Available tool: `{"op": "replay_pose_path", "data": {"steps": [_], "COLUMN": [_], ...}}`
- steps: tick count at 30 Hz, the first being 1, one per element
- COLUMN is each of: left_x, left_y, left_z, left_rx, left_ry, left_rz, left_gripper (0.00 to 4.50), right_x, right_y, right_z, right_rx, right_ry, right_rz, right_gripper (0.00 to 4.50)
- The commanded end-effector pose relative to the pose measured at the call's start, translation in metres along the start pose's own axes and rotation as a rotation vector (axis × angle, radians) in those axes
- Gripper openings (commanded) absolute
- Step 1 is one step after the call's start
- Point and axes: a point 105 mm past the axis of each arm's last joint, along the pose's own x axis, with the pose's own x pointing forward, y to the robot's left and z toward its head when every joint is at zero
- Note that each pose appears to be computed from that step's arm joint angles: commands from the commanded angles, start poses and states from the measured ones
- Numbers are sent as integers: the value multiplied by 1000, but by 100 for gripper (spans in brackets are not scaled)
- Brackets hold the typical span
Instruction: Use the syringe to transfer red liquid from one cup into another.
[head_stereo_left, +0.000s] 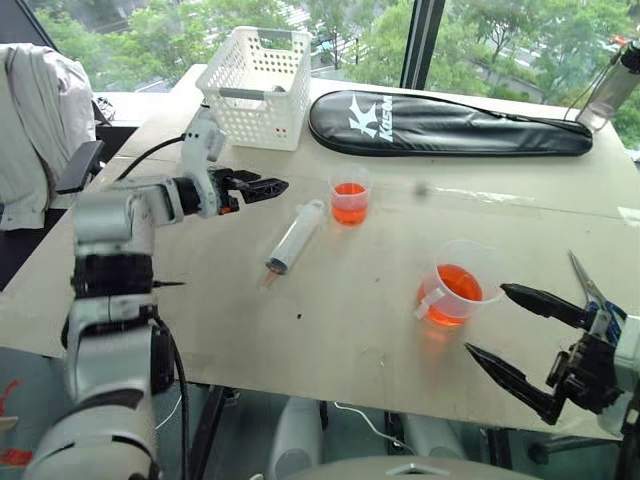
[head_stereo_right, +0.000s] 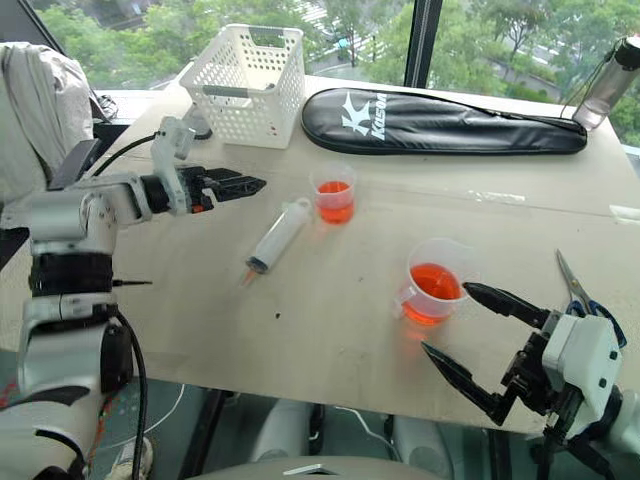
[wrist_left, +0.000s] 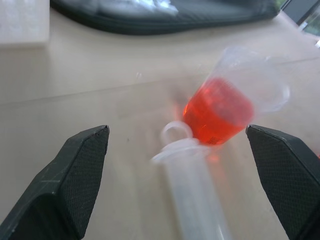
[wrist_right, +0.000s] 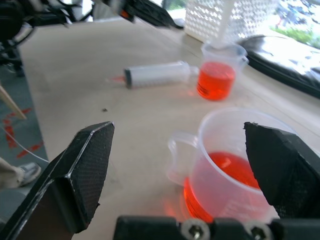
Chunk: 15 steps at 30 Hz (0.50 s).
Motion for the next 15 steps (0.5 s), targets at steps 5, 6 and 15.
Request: {"op": "replay_pose_path", "data": {"steps": [5,6,15], "left_x": [-34,-39,-110], "left_y": [-53,-54,-46], "left_z": [-4,-12,-85], "left_rx": [132,130,114], "left_ry": [-178,-165,47], "left_rz": [-99,-89,37], "left_gripper": [447,447,447], "right_x": [-49,-54,-93], "right_y": [-27,-30,-45], "right_z": [-17,-20,-43], "right_rx": [-31,-29,15], "right_ry": [109,119,214], "right_rz": [-84,-92,-149], "right_gripper": [450,450,450]}}
